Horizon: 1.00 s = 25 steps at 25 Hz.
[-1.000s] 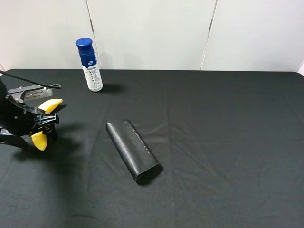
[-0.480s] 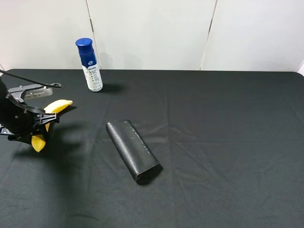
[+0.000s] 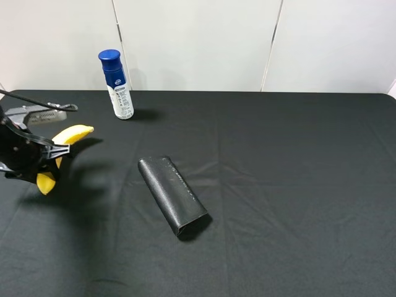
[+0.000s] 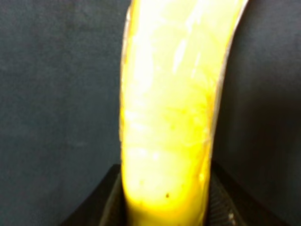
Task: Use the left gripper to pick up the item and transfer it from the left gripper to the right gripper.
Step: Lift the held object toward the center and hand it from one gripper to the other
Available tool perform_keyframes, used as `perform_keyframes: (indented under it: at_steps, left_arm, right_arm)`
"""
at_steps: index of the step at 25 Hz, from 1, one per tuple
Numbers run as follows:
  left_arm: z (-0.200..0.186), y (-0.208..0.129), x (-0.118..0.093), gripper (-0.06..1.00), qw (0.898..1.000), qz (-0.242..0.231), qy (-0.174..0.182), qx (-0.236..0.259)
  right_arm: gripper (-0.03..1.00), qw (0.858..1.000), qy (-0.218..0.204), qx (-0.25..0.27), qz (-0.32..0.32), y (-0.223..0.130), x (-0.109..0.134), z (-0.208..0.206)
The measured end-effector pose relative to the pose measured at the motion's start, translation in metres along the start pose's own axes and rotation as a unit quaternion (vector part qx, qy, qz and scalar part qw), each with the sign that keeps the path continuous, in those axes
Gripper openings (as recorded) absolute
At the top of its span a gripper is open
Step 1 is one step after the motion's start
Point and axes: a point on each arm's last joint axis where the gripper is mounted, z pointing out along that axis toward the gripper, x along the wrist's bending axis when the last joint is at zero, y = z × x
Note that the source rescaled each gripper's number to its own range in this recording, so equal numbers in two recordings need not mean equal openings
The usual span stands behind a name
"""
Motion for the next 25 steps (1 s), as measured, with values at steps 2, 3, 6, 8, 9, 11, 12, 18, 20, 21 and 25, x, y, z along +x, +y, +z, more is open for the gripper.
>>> perform_keyframes:
  at_steps: [2, 3, 6, 8, 9, 11, 12, 18, 20, 21, 25]
  left_arm:
    - [-0.013, -0.001, 0.000, 0.00, 1.000, 0.001, -0.003, -0.008]
    - [-0.020, -0.002, 0.000, 0.00, 1.000, 0.002, -0.004, -0.012]
    - [-0.041, -0.006, 0.001, 0.00, 1.000, 0.008, -0.004, -0.020]
    - [-0.054, -0.010, 0.001, 0.00, 1.000, 0.009, -0.005, -0.023]
    - [-0.061, -0.013, 0.001, 0.00, 1.000, 0.012, -0.006, -0.026]
    - [-0.073, -0.019, 0.002, 0.00, 0.999, 0.023, -0.006, -0.022]
    - [-0.079, -0.022, 0.003, 0.00, 0.999, 0.030, -0.006, -0.021]
    - [-0.103, -0.036, 0.005, 0.00, 0.998, 0.062, -0.006, -0.015]
    - [-0.109, -0.036, 0.002, 0.00, 0.997, 0.079, -0.016, -0.007]
    - [-0.113, -0.035, 0.000, 0.00, 0.996, 0.090, -0.022, -0.005]
    - [-0.134, -0.026, -0.020, 0.00, 0.985, 0.168, -0.043, -0.019]
  right_arm:
    - [1.00, 1.000, 0.000, 0.000, 0.000, 0.000, 0.000, 0.000]
    - [1.00, 1.000, 0.000, 0.000, 0.000, 0.000, 0.000, 0.000]
    - [1.00, 1.000, 0.000, 0.000, 0.000, 0.000, 0.000, 0.000]
    - [1.00, 1.000, 0.000, 0.000, 0.000, 0.000, 0.000, 0.000]
    - [1.00, 1.000, 0.000, 0.000, 0.000, 0.000, 0.000, 0.000]
    - [1.00, 1.000, 0.000, 0.000, 0.000, 0.000, 0.000, 0.000]
    - [1.00, 1.000, 0.000, 0.000, 0.000, 0.000, 0.000, 0.000]
    - [1.00, 1.000, 0.000, 0.000, 0.000, 0.000, 0.000, 0.000]
    - [1.00, 1.000, 0.000, 0.000, 0.000, 0.000, 0.000, 0.000]
    - [1.00, 1.000, 0.000, 0.000, 0.000, 0.000, 0.000, 0.000]
    - [1.00, 1.000, 0.000, 0.000, 0.000, 0.000, 0.000, 0.000]
